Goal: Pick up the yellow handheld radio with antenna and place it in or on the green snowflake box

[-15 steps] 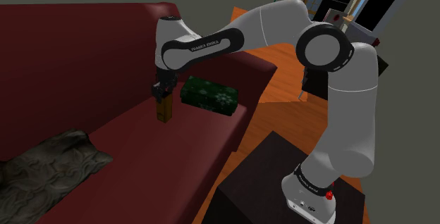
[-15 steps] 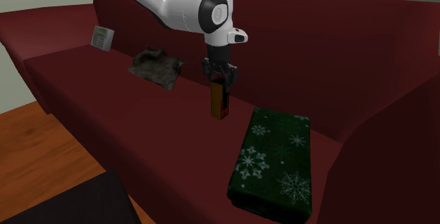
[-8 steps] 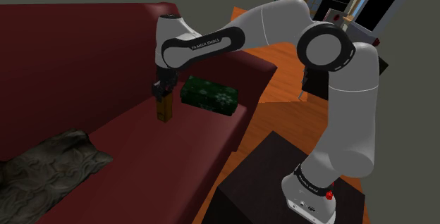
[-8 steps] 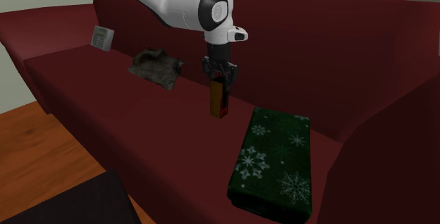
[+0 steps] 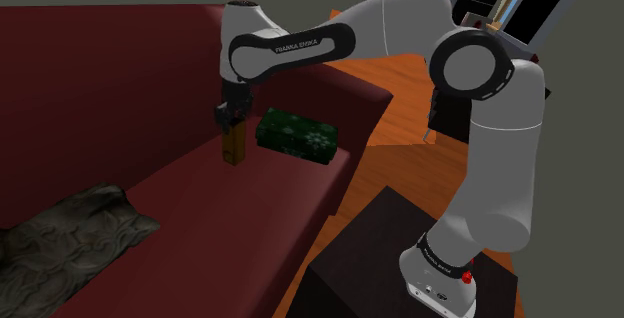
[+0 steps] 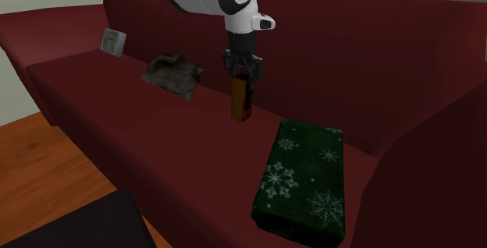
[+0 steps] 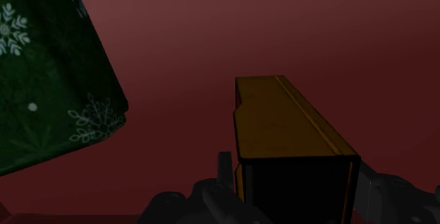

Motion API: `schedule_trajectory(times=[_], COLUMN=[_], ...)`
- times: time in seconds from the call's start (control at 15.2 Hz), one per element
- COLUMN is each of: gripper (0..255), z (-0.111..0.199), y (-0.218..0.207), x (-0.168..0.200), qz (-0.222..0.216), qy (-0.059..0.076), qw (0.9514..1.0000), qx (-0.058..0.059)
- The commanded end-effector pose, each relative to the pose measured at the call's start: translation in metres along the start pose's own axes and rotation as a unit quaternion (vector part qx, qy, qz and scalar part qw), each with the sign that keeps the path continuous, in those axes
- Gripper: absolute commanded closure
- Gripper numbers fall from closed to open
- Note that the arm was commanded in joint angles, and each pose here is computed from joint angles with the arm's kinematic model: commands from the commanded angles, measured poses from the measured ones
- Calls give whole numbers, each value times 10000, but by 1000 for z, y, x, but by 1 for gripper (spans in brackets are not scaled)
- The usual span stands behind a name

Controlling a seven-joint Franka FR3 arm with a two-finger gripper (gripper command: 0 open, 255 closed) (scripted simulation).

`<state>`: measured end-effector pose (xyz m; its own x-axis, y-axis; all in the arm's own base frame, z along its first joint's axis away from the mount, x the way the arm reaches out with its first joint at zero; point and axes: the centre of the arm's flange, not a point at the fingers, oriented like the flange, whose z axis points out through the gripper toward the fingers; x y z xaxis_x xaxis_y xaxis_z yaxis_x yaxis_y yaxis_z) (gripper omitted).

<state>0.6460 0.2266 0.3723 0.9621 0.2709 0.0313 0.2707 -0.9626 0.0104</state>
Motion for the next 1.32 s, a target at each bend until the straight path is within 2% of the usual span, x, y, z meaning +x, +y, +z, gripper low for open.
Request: schedule_trajectory(times=[0.0,1.25], gripper=[255,255], z=[-11,-111], y=[1,2], x=[0,4], qz=[-1,-1], qy=[2,2], qw=[10000,10000], qx=[0,0])
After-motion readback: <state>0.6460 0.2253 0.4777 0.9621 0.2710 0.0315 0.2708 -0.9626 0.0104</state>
